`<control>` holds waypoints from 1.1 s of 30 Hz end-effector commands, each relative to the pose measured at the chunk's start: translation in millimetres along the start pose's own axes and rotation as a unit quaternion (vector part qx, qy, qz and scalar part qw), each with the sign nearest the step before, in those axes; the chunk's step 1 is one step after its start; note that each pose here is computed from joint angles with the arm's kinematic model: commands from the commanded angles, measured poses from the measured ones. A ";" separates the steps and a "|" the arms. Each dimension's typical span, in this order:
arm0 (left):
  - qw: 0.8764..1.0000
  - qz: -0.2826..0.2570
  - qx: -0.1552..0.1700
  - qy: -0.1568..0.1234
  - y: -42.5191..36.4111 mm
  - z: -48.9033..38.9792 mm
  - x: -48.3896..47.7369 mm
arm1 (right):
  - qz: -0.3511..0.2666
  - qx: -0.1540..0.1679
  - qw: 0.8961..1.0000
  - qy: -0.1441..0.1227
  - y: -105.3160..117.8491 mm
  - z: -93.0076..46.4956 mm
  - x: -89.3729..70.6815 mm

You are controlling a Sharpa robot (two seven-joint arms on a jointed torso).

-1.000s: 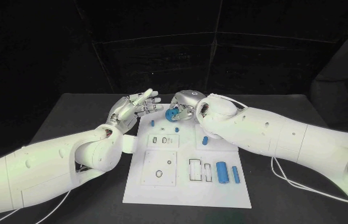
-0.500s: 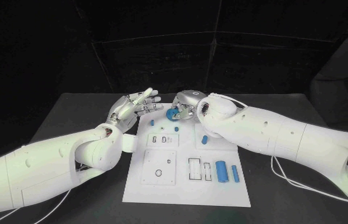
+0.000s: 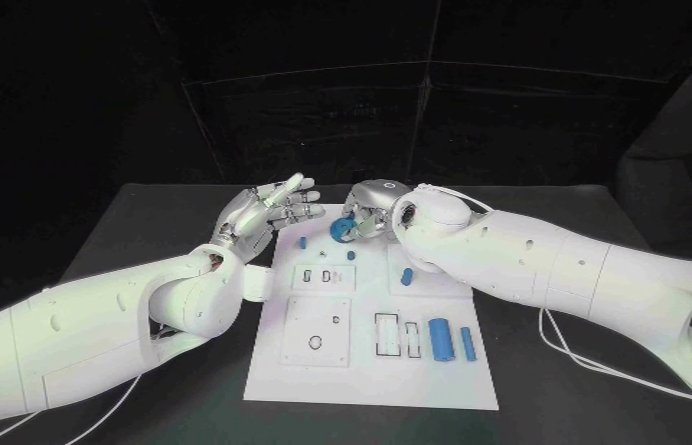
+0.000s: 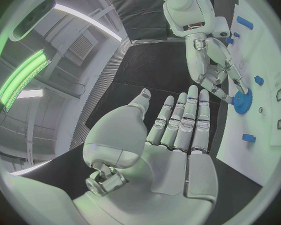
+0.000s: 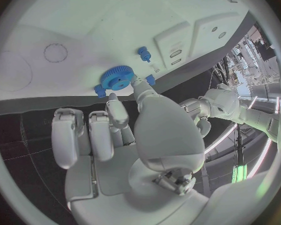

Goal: Assemble the parts on the task board

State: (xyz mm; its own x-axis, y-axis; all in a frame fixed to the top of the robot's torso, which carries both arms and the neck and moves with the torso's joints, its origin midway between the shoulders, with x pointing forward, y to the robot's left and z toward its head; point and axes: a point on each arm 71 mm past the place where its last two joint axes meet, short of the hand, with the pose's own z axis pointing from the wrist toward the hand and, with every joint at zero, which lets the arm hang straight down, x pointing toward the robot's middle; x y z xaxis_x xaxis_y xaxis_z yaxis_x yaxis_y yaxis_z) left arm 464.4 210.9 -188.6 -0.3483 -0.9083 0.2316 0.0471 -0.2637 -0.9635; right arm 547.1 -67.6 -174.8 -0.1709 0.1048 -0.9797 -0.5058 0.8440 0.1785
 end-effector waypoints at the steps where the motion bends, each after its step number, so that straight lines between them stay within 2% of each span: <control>1: 1.000 -0.001 0.005 0.005 -1.5 0.5 1.0 | 0.000 -0.002 1.000 0.003 -0.1 -0.3 -1.0; 4: 1.000 -0.001 0.006 0.005 -1.5 0.6 1.1 | 0.003 -0.003 1.000 -0.005 -1.7 -1.3 -2.2; 8: 1.000 0.000 0.005 0.004 -1.4 0.7 0.4 | 0.015 -0.011 0.999 -0.034 -5.7 -6.0 -7.2; 11: 1.000 0.000 0.006 0.003 -1.6 0.7 -0.6 | 0.026 -0.016 0.999 -0.037 -9.2 -9.9 -8.3; 21: 1.000 0.000 0.005 0.003 -1.2 1.4 -0.9 | 0.042 -0.009 0.999 0.012 -15.6 -12.2 -1.9; 33: 1.000 0.000 0.005 0.004 -0.4 2.6 -0.1 | 0.040 -0.010 0.998 0.043 -12.3 -8.7 3.6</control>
State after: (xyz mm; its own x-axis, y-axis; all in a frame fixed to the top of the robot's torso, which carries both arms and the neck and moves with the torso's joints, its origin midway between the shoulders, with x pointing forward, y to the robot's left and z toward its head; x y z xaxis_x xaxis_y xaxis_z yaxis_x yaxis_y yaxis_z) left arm 466.9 211.4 -189.5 -0.3440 -0.9107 0.2285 0.0485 -0.2603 -0.9643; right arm 545.9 -83.4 -178.1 -0.2480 0.1435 -0.9581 -0.4988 0.8289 0.2533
